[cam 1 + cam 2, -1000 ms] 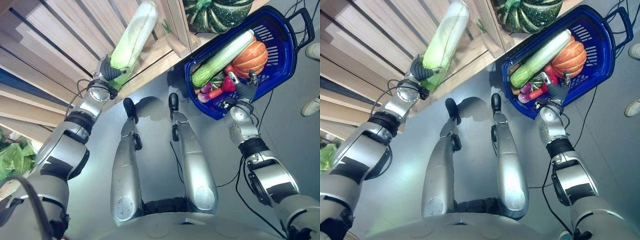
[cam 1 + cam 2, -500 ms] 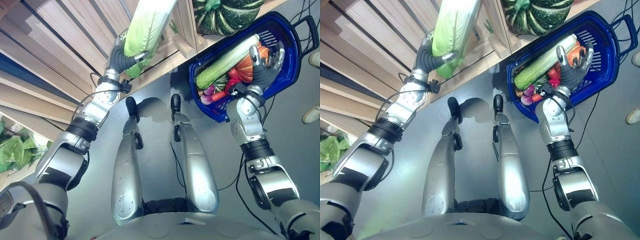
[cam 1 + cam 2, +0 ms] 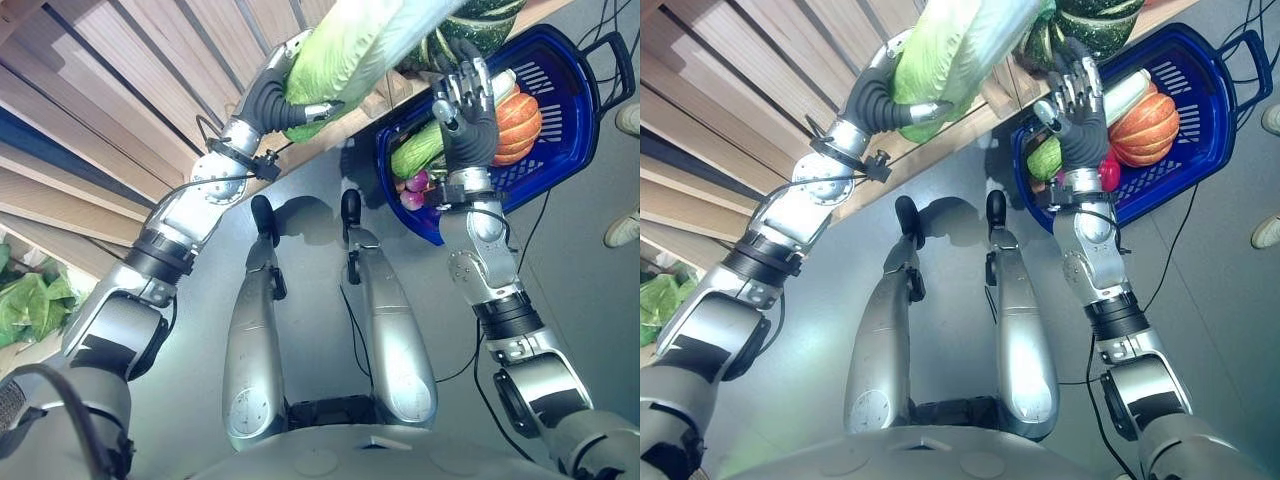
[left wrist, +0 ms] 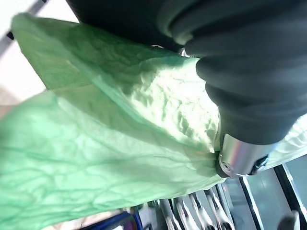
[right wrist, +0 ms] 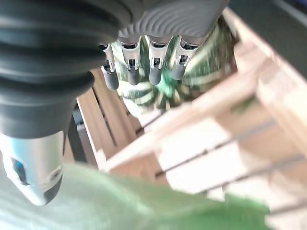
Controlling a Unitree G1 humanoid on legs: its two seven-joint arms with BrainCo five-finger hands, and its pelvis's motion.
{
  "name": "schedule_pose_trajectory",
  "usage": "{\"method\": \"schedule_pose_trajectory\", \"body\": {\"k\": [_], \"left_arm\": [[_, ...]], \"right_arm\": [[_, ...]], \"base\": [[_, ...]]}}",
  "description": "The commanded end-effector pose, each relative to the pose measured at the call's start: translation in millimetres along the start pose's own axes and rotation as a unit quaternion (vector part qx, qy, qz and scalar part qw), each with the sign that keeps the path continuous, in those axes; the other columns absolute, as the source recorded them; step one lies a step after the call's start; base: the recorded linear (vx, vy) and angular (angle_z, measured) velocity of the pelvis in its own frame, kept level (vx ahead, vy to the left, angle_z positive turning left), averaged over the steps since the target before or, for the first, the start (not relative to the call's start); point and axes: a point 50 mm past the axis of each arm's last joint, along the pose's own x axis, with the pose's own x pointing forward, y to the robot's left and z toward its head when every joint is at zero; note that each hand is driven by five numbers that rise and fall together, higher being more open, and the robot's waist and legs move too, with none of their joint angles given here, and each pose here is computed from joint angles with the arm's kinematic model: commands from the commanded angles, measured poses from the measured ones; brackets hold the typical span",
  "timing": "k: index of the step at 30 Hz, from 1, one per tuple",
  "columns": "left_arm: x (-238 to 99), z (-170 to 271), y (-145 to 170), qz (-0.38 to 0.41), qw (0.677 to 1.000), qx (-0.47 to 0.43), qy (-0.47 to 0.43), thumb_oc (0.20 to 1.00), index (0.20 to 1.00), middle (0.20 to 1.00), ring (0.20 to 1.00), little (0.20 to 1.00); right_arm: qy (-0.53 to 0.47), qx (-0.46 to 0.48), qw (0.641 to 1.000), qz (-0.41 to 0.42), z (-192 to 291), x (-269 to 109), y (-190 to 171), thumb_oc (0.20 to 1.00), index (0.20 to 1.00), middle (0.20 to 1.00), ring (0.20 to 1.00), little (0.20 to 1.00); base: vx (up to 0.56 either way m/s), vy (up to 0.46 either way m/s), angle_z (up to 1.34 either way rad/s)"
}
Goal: Pick up fruits and vegetables into the basket
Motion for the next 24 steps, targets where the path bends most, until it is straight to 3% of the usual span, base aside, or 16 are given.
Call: {"method": "schedule_pose_trajectory", "body": {"k": [1, 11, 24], "left_arm": [[11, 29, 2, -0.024, 0.997, 0.015, -0.074, 0.2, 0.2, 0.2, 0.2, 0.2], [10, 19, -15, -0.128, 0.988, 0.081, -0.032, 0.2, 0.2, 0.2, 0.2, 0.2], [3, -2, -18, -0.177, 0.974, 0.137, 0.033, 0.2, 0.2, 0.2, 0.2, 0.2]], "right_arm": [[-0.029, 0.035, 0.996, 0.073, 19, -1, 16, 1.0, 1.0, 1.0, 1.0, 1.0], [-0.012, 0.06, 0.992, 0.108, 19, 4, 23, 1.0, 1.0, 1.0, 1.0, 1.0], [-0.032, 0.061, 0.992, 0.11, 27, 7, 20, 1.0, 1.0, 1.0, 1.0, 1.0]], "base": [[0.0, 0.0, 0.0], [0.01, 0.001, -0.01], [0.0, 0.0, 0.0]]}}
